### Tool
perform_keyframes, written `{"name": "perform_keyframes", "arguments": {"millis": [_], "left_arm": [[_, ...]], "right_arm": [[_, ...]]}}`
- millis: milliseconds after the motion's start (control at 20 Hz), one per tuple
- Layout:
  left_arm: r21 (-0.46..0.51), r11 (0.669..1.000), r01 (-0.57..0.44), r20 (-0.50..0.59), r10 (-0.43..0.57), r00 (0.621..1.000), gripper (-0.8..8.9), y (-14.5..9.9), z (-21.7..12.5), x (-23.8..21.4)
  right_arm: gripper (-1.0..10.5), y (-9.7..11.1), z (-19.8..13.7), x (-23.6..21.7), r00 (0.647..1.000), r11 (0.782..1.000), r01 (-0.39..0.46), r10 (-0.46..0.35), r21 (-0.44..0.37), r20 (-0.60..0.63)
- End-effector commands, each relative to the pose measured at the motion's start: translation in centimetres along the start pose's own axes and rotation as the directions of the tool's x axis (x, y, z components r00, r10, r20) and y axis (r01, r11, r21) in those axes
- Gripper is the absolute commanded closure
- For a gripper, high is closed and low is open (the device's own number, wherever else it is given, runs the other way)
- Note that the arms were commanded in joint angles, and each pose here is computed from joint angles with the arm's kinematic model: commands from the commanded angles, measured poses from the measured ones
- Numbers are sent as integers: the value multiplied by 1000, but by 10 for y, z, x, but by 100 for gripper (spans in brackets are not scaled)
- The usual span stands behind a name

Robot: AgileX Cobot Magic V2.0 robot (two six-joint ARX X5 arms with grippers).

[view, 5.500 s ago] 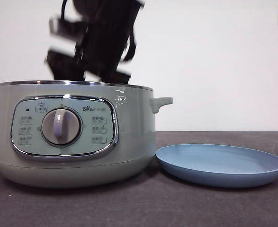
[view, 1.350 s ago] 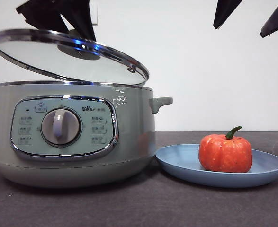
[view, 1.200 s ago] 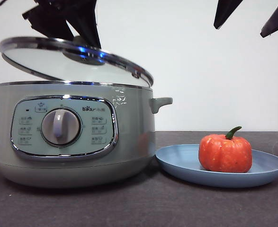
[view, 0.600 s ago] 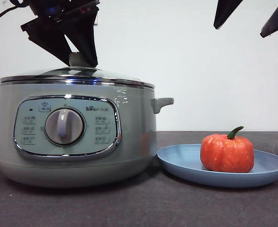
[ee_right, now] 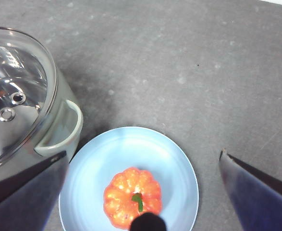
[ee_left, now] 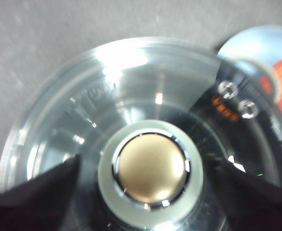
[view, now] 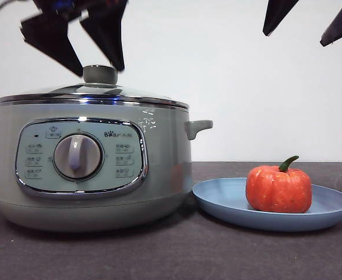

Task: Take the pumpkin out from the steamer,put the pumpkin in the blue plate,close the lid

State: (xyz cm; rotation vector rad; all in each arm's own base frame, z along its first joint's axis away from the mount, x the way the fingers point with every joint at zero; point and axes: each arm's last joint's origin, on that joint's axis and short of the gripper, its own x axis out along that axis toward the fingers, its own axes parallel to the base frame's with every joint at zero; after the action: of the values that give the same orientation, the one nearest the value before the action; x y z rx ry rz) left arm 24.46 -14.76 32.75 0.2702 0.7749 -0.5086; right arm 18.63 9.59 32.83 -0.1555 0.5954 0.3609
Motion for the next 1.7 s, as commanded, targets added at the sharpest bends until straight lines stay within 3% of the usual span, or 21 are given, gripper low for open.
{"name": "perform_keyframes", "arguments": {"millis": [50,150,200,250,300,350,400,550,700,850,1050,1250,1700], "left_arm": [[9,1000,-7,81,7,997,346,0,3,-25],[3,1000,-9,134,9,991,353,1,0,-50],[-1,1000,-13,159,13,987,431,1,-4,-64],[-2,1000,-18,175,18,984,576,1,-7,-76],[6,999,-38,189,36,981,830,2,-12,-89],[0,998,-64,200,63,978,818,3,-15,-98],[-11,995,-104,212,104,972,821,4,-20,-108],[-42,985,-170,286,175,942,822,6,-40,-127],[-59,984,-170,357,180,916,821,4,-75,-125],[-73,981,-182,397,196,897,821,3,-104,-117],[-63,981,-185,322,195,927,815,3,-115,-115],[-40,982,-184,219,188,957,815,2,-124,-109],[-31,983,-184,182,186,965,814,2,-125,-106]], "right_arm": [[431,0,2,-4,1000,1000,1,-1,10,19],[525,-1,2,-10,999,1000,0,0,12,41],[595,-2,2,-16,998,1000,-1,0,13,56],[676,-2,2,-20,998,1000,-1,0,15,68],[800,-3,1,-26,997,1000,-1,-1,16,78],[919,-3,0,-31,996,1000,0,-2,17,87],[957,-4,-3,-36,995,1000,5,-7,19,102],[957,-7,-22,-45,976,997,62,-70,44,208],[957,-9,-52,-50,927,995,37,-69,92,370],[957,-10,-73,-51,923,991,34,-81,128,376],[946,-10,-77,-49,939,982,18,-80,186,333],[946,-9,-76,-47,941,946,-37,-75,322,329],[946,-9,-79,-43,955,947,-21,-76,320,288]]}}
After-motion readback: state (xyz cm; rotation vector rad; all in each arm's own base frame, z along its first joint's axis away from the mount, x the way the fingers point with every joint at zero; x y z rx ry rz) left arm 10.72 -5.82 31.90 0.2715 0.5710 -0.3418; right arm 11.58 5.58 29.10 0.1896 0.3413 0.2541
